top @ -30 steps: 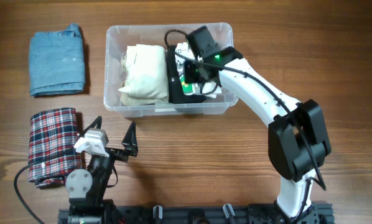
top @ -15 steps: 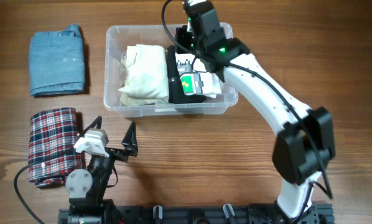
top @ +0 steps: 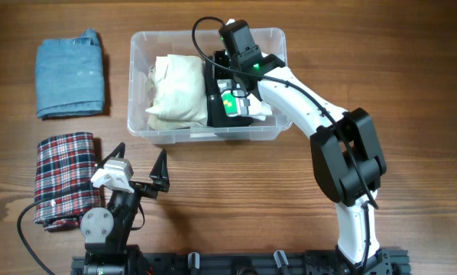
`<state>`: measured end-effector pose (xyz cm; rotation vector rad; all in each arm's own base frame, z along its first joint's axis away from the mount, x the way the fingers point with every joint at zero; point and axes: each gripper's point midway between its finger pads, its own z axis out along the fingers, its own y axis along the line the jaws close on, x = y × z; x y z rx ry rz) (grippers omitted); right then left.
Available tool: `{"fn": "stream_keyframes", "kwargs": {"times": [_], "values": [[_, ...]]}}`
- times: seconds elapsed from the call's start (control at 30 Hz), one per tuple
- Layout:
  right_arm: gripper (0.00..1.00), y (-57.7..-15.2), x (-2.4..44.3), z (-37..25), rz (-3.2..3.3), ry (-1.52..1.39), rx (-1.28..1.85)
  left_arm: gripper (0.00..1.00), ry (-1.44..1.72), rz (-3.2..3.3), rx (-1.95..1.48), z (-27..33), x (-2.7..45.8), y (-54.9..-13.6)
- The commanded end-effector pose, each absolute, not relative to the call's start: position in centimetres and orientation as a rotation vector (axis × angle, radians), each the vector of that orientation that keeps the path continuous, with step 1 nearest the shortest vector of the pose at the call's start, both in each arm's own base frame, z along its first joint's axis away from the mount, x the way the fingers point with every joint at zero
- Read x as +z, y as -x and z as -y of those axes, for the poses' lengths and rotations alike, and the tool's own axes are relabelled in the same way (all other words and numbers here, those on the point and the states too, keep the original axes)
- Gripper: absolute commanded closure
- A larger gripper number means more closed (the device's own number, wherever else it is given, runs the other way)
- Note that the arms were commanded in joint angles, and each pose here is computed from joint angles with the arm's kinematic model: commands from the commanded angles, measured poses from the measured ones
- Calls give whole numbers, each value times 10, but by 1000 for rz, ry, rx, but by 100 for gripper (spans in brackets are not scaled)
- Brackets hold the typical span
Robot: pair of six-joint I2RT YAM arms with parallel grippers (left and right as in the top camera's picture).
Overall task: Pack container
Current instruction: 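Open the right gripper and withdraw it up and right to rest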
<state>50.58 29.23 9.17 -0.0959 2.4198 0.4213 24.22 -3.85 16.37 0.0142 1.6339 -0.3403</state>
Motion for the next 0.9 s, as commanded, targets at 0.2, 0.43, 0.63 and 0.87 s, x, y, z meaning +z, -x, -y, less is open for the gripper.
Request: {"fn": "stream_keyframes", "kwargs": {"times": [0.2,0.43,0.63,0.87], "values": [[96,-515,221,-258,-2156,43,350,0,-37,-1633,-332,39,162,-242],[86,-494,312,-146,-2030,-141,37,0,-37,-1633,-332,39,162,-242],[74,-480,275,-41,-2202,-336,-167,0,-36,-1633,-332,39,162,-242],[0,-471,202,20,-2401,-456,-287,0,-37,-1633,-332,39,162,-242]]}}
